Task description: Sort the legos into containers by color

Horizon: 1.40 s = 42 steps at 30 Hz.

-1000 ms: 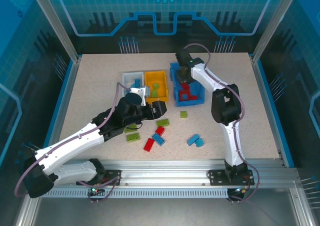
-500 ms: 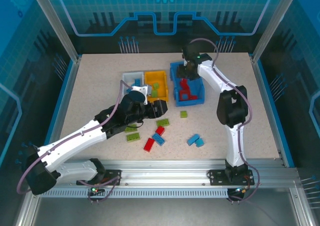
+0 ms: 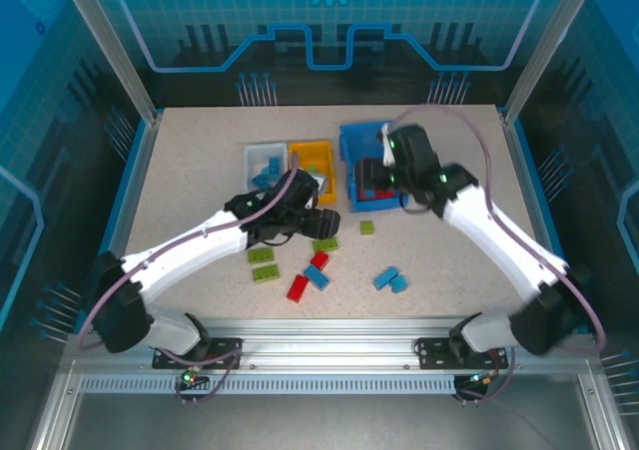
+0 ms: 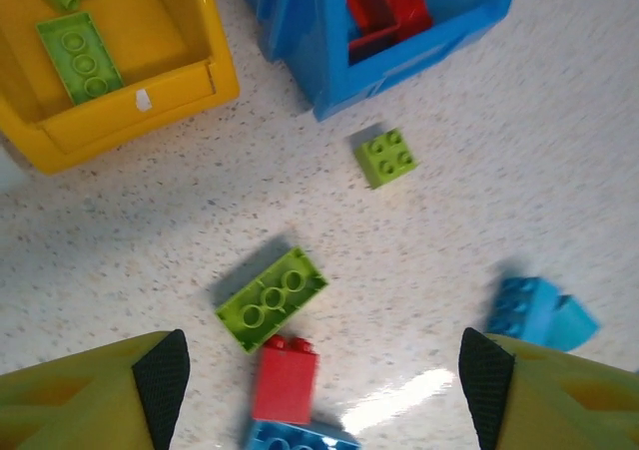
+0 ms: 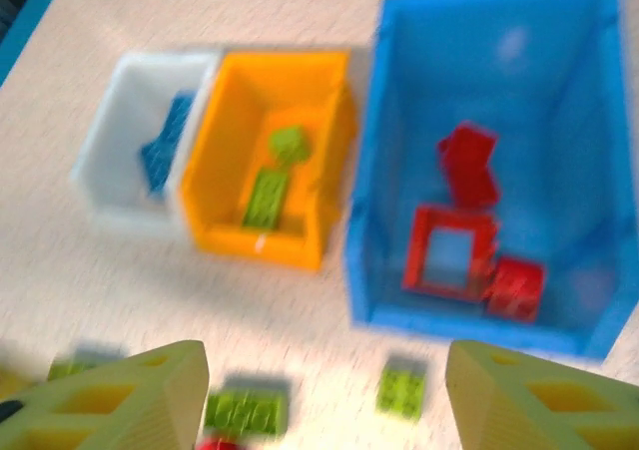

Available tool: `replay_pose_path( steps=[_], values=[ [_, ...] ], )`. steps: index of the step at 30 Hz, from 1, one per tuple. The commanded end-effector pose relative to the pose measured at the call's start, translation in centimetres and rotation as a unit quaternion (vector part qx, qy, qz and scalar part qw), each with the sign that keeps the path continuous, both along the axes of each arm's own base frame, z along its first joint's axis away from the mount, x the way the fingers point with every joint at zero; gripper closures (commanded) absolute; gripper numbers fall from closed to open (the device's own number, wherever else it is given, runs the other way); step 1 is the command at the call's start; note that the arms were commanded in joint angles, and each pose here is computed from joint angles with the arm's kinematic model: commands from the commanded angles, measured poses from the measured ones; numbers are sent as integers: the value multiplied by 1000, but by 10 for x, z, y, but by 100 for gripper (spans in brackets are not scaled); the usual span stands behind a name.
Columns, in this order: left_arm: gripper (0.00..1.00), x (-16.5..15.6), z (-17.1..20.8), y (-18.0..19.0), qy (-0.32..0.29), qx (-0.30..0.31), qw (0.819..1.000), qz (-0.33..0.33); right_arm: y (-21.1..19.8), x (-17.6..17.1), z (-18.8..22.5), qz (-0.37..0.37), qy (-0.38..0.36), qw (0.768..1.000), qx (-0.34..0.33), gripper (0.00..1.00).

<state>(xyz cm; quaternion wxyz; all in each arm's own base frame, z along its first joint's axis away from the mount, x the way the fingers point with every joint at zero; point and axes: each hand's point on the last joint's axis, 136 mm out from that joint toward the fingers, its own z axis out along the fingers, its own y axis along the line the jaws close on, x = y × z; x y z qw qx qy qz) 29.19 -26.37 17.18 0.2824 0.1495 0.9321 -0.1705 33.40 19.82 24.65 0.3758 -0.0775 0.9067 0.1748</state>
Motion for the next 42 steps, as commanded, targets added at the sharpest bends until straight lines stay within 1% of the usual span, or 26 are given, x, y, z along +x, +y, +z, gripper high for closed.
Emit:
replay_pose_path(
  steps=[1,5,7,10,15,21,24,27,30,33,35,36,39,42],
  values=[
    [23,-2,-23,-4,11,80,990,-112,15,-44,-5,39,-14,997,60,29],
    [22,13,-56,-12,20,141,976,-164,11,-99,-18,55,-7,991,123,23],
    [22,18,-69,-16,24,157,971,-181,9,-117,-21,58,-6,986,159,21],
    [22,19,-84,-26,48,160,964,-205,-1,-137,-26,50,-1,982,181,19],
    [22,15,-106,-30,76,168,958,-220,-15,-149,-26,36,3,982,185,18],
    [25,6,-133,-26,99,194,950,-224,-12,-147,-26,38,9,982,183,18],
    [29,8,-145,-22,102,205,950,-212,-8,-146,-24,42,9,981,189,19],
    [38,11,-153,-21,96,209,952,-200,-6,-145,-24,44,10,981,190,19],
    [50,16,-156,-22,86,211,955,-191,-7,-145,-26,43,11,981,188,19],
    [57,21,-159,-19,80,219,956,-180,-8,-146,-27,42,11,981,187,20],
    [64,24,-155,-20,69,215,959,-174,-9,-146,-27,40,10,982,187,20],
    [66,28,-150,-20,61,215,960,-167,-9,-146,-27,40,10,982,187,20],
    [69,40,-121,-19,22,201,969,-138,-9,-145,-25,43,5,982,186,20],
    [70,59,-76,-13,-6,154,984,-88,-3,-142,-18,56,-6,982,183,20]
  ],
)
